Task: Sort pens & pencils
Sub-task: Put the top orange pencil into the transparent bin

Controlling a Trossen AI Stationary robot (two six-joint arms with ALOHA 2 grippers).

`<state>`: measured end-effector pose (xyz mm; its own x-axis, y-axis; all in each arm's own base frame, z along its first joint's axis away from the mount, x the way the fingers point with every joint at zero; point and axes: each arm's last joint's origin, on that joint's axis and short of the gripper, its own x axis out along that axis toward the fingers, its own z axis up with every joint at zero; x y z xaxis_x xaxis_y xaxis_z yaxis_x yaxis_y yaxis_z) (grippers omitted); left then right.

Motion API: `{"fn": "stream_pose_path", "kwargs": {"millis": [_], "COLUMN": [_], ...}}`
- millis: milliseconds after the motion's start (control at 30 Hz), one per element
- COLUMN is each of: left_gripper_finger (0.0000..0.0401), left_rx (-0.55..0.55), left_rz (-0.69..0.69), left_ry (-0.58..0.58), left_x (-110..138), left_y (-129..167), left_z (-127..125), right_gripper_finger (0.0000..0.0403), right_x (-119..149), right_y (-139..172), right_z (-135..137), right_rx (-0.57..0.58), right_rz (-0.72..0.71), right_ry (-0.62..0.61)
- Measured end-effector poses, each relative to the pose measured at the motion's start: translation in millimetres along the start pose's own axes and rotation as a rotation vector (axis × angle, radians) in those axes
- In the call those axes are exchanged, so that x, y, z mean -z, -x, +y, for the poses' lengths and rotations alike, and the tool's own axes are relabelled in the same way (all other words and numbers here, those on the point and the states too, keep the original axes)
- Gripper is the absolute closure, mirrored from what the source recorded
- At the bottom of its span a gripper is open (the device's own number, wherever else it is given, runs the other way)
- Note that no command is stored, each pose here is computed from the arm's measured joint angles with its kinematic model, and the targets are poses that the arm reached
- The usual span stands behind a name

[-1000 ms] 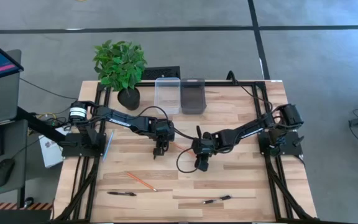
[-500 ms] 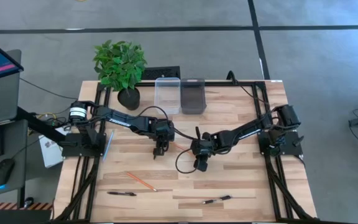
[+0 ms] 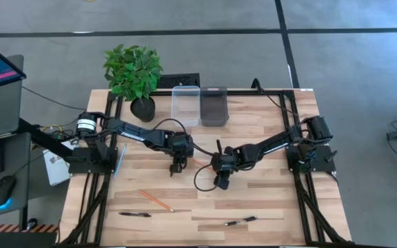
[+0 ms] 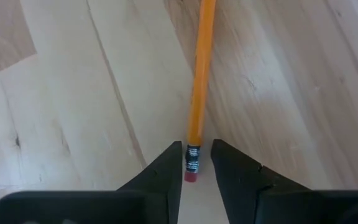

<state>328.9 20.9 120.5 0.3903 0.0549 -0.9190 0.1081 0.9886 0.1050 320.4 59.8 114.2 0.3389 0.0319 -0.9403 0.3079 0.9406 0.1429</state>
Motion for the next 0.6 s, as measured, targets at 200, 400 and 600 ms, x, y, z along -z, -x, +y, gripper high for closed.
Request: {"fn": "stream_pose_path", "kwargs": {"millis": [200, 400, 600], "left_gripper_finger": [0.0289, 0.0289, 0.0289], "left_rx": [0.0, -0.001, -0.003], "left_rz": [0.0, 0.0, -0.005], "left_ry": [0.0, 0.001, 0.002], "left_x": [0.0, 0.0, -4.5], "left_y": [0.0, 0.0, 2.0], "left_z": [0.0, 0.0, 1.1], "right_gripper_finger": [0.0286, 0.0296, 0.0346], "right_x": [2.5, 4.6, 4.9], "right_y": [0.3, 1.2, 1.4], "right_z": [-0.3, -1.9, -2.3], "right_rx": [0.009, 0.023, 0.025], "right_rz": [0.024, 0.049, 0.053], "right_ry": [0.0, 0.0, 0.002]}}
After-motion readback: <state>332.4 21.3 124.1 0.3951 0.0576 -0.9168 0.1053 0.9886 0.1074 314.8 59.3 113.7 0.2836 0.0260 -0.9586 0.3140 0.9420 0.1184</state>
